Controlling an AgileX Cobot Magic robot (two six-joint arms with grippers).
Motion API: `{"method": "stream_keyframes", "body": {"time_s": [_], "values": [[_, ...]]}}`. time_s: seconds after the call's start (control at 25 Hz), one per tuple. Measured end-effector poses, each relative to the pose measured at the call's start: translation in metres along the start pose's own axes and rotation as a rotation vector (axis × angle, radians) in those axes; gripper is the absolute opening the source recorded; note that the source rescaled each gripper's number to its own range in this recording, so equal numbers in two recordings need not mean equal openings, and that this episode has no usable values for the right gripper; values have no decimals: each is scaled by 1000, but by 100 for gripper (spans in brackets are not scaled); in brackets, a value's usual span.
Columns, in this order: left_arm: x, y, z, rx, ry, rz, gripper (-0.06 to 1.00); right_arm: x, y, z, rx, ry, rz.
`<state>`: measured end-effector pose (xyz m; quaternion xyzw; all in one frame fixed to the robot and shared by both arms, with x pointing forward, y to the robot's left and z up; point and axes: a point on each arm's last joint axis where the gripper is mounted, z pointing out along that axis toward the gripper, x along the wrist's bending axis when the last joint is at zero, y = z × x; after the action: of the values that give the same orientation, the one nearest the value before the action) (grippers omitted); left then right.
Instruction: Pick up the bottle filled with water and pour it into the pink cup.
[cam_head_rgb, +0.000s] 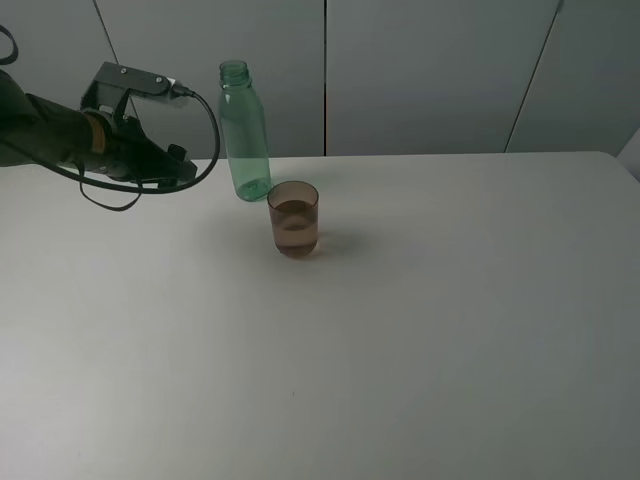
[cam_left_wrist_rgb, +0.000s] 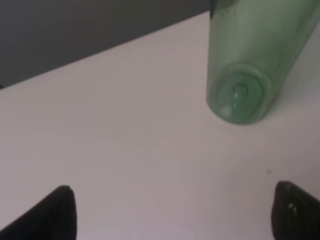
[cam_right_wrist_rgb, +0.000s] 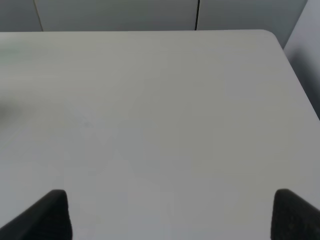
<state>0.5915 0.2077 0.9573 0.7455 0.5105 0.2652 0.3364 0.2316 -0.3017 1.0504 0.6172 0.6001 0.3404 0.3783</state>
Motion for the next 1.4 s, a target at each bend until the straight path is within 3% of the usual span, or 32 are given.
{"method": "stream_keyframes", "body": {"time_s": [0.16,0.64,0.76,0.84,0.96,1.08,1.24,1.4], "values": [[3,5,-42,-27,44,-40,100,0,0,0,0,0,0],[-2,-8,-172,232,42,-52,100,0,0,0,0,0,0],[-7,-18,-201,312,12,-71,100,0,0,0,0,0,0],[-14,-22,-222,312,-48,-86,100,0,0,0,0,0,0],[-24,-32,-254,254,-134,-95,100,0,0,0,0,0,-6],[-29,-51,-280,180,-148,-83,100,0,0,0,0,0,-6],[-32,-86,-307,71,-122,-99,100,0,0,0,0,0,0],[-29,-118,-327,-28,-35,-102,100,0,0,0,0,0,-6]]}}
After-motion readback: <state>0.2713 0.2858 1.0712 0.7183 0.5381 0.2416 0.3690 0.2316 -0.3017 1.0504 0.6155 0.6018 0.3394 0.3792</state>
